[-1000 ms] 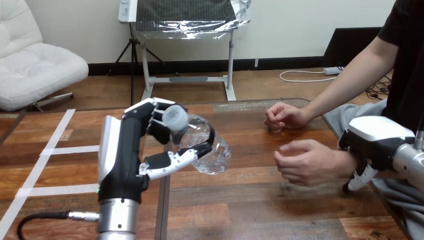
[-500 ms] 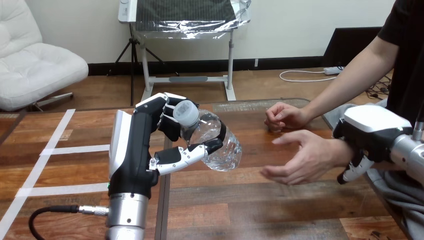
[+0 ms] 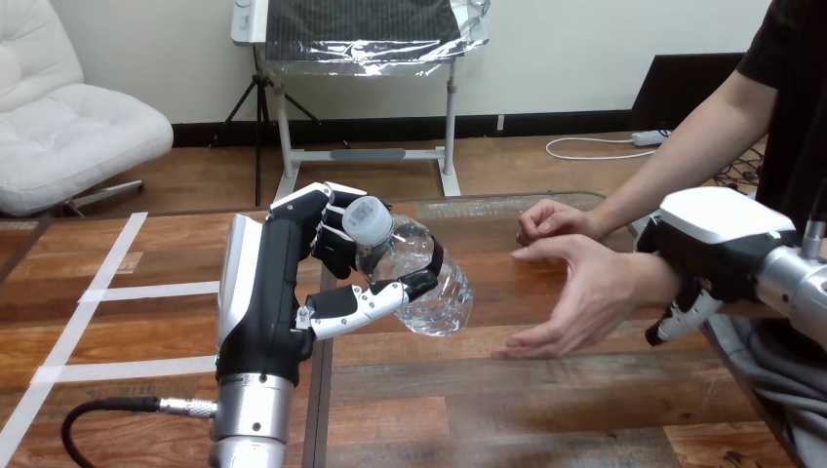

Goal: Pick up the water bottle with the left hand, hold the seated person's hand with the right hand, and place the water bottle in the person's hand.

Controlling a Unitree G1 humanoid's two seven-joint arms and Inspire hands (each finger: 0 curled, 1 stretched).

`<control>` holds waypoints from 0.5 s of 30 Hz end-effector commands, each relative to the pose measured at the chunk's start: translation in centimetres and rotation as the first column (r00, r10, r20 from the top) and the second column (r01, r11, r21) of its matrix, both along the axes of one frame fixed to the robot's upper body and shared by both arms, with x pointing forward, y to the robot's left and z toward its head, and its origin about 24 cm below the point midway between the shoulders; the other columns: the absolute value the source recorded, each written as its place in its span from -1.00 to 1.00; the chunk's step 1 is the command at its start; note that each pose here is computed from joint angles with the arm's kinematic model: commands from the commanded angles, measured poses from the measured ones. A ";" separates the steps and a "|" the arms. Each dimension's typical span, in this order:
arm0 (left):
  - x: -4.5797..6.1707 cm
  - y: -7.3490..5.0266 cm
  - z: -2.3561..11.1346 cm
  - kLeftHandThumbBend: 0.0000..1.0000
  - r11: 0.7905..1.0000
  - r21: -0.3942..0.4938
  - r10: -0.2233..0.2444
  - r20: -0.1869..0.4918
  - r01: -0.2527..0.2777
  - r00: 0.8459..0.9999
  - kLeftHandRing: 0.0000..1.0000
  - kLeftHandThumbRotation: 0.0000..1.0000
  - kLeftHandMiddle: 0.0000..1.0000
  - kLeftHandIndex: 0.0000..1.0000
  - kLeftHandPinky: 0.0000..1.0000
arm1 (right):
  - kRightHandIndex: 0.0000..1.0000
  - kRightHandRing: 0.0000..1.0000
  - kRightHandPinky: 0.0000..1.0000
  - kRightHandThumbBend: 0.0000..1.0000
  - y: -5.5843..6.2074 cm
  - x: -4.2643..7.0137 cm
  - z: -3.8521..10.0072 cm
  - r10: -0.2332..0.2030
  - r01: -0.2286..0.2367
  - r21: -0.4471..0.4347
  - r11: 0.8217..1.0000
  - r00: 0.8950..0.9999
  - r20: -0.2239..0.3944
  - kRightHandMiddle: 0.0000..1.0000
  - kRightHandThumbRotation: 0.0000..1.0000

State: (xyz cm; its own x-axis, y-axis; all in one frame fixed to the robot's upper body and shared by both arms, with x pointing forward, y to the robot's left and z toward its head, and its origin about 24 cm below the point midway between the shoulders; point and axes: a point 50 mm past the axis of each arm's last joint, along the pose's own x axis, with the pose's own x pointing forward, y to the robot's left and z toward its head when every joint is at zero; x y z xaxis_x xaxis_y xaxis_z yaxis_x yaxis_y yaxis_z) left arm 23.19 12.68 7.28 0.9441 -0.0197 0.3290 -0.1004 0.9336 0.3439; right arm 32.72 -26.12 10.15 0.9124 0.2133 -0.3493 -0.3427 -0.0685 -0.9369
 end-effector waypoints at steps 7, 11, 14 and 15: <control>1.2 -0.9 2.5 0.17 0.999 -0.023 -0.028 0.118 0.031 0.993 -0.27 -1.00 -0.16 -0.03 -0.37 | -0.33 -0.54 -0.69 0.46 -0.4 0.5 4.1 -0.035 0.038 -0.025 0.999 0.992 0.123 -0.39 -1.00; 1.3 -1.0 2.6 0.16 0.999 -0.024 -0.034 0.118 0.037 0.992 -0.27 -1.00 -0.16 -0.03 -0.36 | -0.33 -0.49 -0.58 0.42 -0.1 0.5 4.5 -0.057 0.061 -0.029 0.998 0.992 0.117 -0.38 -1.00; 1.3 -1.1 2.6 0.16 0.999 -0.022 -0.036 0.116 0.039 0.993 -0.27 -1.00 -0.16 -0.03 -0.35 | -0.32 -0.46 -0.43 0.42 0.0 0.5 4.7 -0.051 0.055 -0.028 0.998 0.991 0.120 -0.37 -1.00; 1.3 -1.1 2.6 0.15 0.999 -0.021 -0.037 0.115 0.040 0.993 -0.27 -1.00 -0.16 -0.03 -0.35 | -0.32 -0.45 -0.42 0.42 0.0 0.5 4.7 -0.051 0.054 -0.019 0.998 0.991 0.121 -0.37 -1.00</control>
State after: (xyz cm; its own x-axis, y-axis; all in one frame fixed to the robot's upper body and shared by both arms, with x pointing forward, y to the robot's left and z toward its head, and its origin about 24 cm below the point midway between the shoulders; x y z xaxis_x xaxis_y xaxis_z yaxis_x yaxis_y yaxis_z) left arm 23.34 12.23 7.53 0.9401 -0.0360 0.3389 -0.0866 0.9366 0.3396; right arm 32.73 -24.97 11.17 0.9148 0.2025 -0.3494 -0.3392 -0.0840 -0.9369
